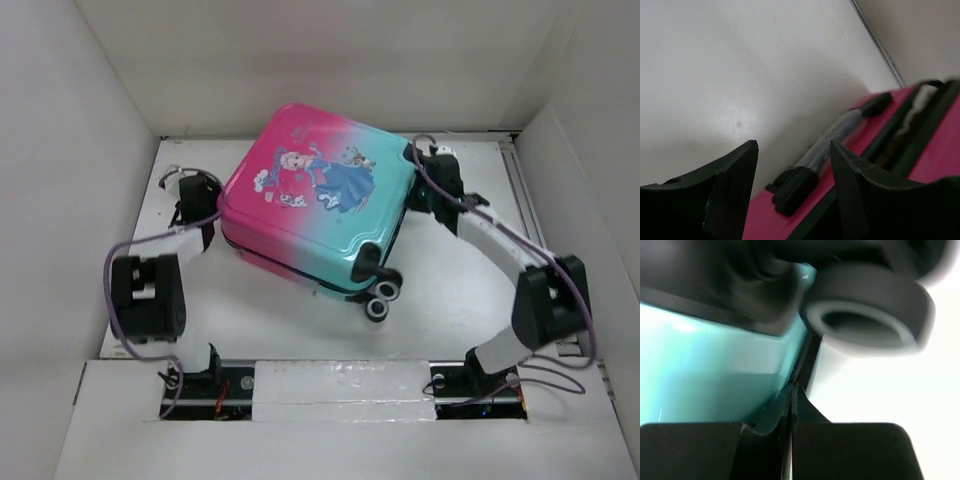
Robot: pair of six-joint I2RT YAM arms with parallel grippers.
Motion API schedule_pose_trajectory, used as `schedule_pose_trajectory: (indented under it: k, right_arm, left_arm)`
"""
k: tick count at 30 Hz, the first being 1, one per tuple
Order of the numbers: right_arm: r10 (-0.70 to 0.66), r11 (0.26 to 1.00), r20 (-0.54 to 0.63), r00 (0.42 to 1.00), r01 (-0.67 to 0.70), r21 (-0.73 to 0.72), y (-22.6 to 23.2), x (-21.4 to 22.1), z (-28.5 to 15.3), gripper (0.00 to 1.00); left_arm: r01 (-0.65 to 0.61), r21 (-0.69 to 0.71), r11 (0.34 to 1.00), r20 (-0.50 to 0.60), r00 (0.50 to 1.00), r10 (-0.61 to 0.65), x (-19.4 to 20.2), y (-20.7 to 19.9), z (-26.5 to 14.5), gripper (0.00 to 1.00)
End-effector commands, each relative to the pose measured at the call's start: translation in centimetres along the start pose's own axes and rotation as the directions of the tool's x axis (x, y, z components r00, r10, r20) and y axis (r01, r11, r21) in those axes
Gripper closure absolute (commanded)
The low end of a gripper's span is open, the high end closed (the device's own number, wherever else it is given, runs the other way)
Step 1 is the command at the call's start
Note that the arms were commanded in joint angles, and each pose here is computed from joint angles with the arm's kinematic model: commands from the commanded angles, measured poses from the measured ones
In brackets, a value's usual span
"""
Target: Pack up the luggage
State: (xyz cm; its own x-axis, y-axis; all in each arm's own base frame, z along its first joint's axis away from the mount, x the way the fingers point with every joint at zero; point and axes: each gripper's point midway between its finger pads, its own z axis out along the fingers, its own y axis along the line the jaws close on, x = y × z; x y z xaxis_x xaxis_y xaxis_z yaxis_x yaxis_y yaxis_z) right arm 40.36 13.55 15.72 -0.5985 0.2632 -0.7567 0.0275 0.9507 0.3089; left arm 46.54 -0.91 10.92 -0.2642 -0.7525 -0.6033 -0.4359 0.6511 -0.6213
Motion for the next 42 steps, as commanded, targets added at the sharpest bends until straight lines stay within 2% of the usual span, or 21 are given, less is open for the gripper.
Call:
schedule_pose_trajectory:
  k: [1, 2, 3, 6, 7, 9, 10, 12, 14, 15, 20, 21, 23, 24, 25, 26, 27, 28, 30, 35, 42]
  right_arm:
    - [0.016, 0.92, 0.158, 0.987, 0.047, -0.39, 12.5, -8.4, 2.6, 1.0]
    - [-0.009, 0.908, 0.12, 0.993, 0.059, -0.414, 13.8, -8.1, 3.5, 1.0]
    - [-0.002, 0.88, 0.181, 0.983, 0.088, -0.467, 17.3, -11.9, 2.5, 1.0]
    - [-0.074, 0.862, 0.023, 0.997, 0.075, -0.502, 20.2, -9.2, 7.4, 1.0]
    - [-0.054, 0.83, 0.118, 0.992, 0.11, -0.546, 23.2, -14.1, 5.3, 1.0]
    - [-0.073, 0.857, 0.051, 0.996, 0.089, -0.508, 23.4, -12.9, 7.6, 0.98]
    - [-0.059, 0.846, 0.132, 0.99, 0.119, -0.52, 24.4, -16.1, 5.6, 0.95]
    - [-0.028, 0.841, 0.206, 0.978, 0.134, -0.524, 24.3, -19.2, 3.1, 0.71]
    - [-0.005, 0.853, 0.24, 0.971, 0.129, -0.506, 22.2, -21.0, 1.9, 0.56]
    - [0.022, 0.843, 0.308, 0.951, 0.149, -0.517, 21.8, -23.6, -2.1, 0.47]
    - [-0.018, 0.825, 0.381, 0.924, 0.23, -0.517, 17.7, -25.5, -9.7, 0.42]
    - [-0.049, 0.842, 0.312, 0.949, 0.208, -0.498, 16.1, -21.9, -7.9, 0.42]
    - [0.003, 0.796, 0.465, 0.885, 0.279, -0.536, 16.3, -22.3, -15.8, 0.61]
    - [-0.006, 0.821, 0.377, 0.926, 0.22, -0.527, 14.1, -16.5, -13.0, 0.71]
    - [0.037, 0.789, 0.469, 0.882, 0.263, -0.556, 13.8, -16.2, -18.7, 0.85]
    - [0.085, 0.766, 0.526, 0.846, 0.282, -0.577, 13.5, -15.7, -20.6, 0.89]
    - [0.055, 0.768, 0.456, 0.888, 0.254, -0.588, 12.2, -10.3, -18.5, 0.91]
    - [0.065, 0.766, 0.453, 0.889, 0.247, -0.594, 11.3, -8.7, -19.1, 0.92]
    - [0.083, 0.736, 0.472, 0.878, 0.266, -0.622, 10.4, -5.6, -21.8, 0.91]
    - [0.029, 0.734, 0.347, 0.937, 0.215, -0.644, 7.2, 5.1, -18.3, 0.81]
    - [0.03, 0.766, 0.276, 0.961, 0.155, -0.624, 6.0, 7.8, -15.5, 0.57]
  left_arm:
    - [0.0, 0.252, 0.968, -0.052, 0.999, 0.014, 5.0, -5.1, -6.7, 0.45]
    - [0.0, 0.199, 0.98, -0.079, 0.997, 0.016, 7.7, -1.9, -7.6, 0.45]
    - [0.02, 0.254, 0.967, -0.072, 0.997, -0.001, 8.5, -3.2, -10.1, 0.45]
    - [-0.017, 0.225, 0.974, -0.06, 0.998, 0.031, 11.5, -1.1, -13.0, 0.45]
    - [-0.023, 0.27, 0.963, -0.082, 0.995, 0.047, 13.0, -2.0, -15.5, 0.45]
    - [-0.03, 0.235, 0.972, -0.041, 0.998, 0.041, 13.0, -0.8, -16.9, 0.45]
    - [-0.018, 0.286, 0.958, -0.011, 1.0, 0.022, 12.1, -1.9, -18.7, 0.45]
    - [-0.034, 0.234, 0.972, 0.027, 0.999, 0.028, 11.2, -0.2, -19.7, 0.45]
    - [0.007, 0.249, 0.969, 0.122, 0.992, -0.039, 8.2, 0.1, -21.4, 0.45]
    - [0.015, 0.273, 0.962, 0.143, 0.988, -0.056, 7.3, -0.3, -22.2, 0.45]
    - [0.002, 0.354, 0.935, 0.203, 0.976, -0.079, 4.7, -2.0, -24.5, 0.43]
    - [-0.001, 0.335, 0.942, 0.213, 0.974, -0.074, 4.5, -2.2, -24.1, 0.42]
    - [0.001, 0.348, 0.937, 0.237, 0.967, -0.09, 3.6, -3.8, -24.1, 0.38]
    - [-0.046, 0.338, 0.94, 0.226, 0.974, -0.033, 4.4, -4.5, -23.3, 0.38]
    - [-0.039, 0.377, 0.926, 0.228, 0.972, -0.052, 4.1, -6.0, -23.4, 0.38]
    - [-0.041, 0.391, 0.919, 0.214, 0.976, -0.048, 4.3, -6.9, -23.2, 0.38]
    - [-0.049, 0.409, 0.911, 0.204, 0.978, -0.039, 4.3, -8.1, -23.2, 0.37]
    - [-0.066, 0.379, 0.923, 0.192, 0.981, -0.008, 5.2, -8.1, -22.1, 0.37]
    - [-0.07, 0.398, 0.915, 0.195, 0.981, -0.01, 5.5, -9.0, -21.5, 0.37]
    - [-0.08, 0.401, 0.913, 0.214, 0.977, -0.008, 5.7, -11.0, -19.2, 0.34]
    - [-0.06, 0.465, 0.884, 0.26, 0.963, -0.072, 3.0, -14.0, -21.2, 0.34]
